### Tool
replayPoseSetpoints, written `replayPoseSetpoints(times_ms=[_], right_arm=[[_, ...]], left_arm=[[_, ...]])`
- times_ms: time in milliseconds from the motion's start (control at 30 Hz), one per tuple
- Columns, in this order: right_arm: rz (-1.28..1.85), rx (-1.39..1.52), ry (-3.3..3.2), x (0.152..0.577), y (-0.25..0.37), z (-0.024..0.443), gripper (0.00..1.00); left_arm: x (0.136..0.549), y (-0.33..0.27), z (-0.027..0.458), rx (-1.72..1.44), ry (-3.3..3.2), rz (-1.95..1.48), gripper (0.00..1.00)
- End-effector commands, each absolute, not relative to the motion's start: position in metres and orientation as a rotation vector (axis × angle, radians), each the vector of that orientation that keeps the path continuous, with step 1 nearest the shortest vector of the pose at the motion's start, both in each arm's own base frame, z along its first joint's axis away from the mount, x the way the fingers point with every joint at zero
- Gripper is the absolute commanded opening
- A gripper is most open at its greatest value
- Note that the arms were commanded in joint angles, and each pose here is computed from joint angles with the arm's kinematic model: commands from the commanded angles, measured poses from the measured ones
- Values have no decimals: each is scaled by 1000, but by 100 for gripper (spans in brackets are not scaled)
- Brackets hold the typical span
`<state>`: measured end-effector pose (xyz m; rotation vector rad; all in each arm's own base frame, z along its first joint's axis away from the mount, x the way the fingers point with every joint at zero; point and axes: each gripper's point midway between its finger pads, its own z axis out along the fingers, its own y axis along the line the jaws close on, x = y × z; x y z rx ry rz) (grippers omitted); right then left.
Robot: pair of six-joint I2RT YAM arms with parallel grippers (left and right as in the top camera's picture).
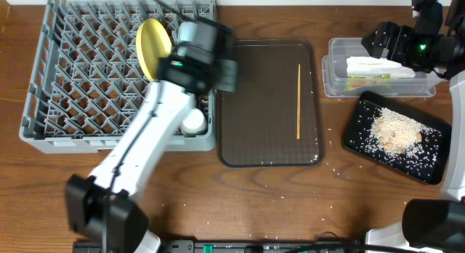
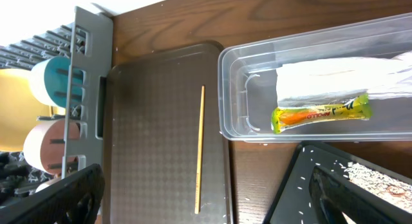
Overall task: Sort waste into correct bins and load items into the dishwasher
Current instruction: 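Return left gripper to remaining chopstick and grasp it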
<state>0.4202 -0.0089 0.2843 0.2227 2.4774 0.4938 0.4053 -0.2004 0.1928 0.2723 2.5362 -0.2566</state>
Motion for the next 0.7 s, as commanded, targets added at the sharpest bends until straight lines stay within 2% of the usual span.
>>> replayPoseSetpoints(times_ms=[0,233,667], right_arm=[[499,210,2481,420,-7,283,99],[499,210,2481,420,-7,283,99],[499,210,2480,420,-7,283,99]], left_arm=[[398,-253,152,237,2615,-348,59],[400,-327,84,314,2561,-261,58],[397,-357,10,397,2563,-184,58]])
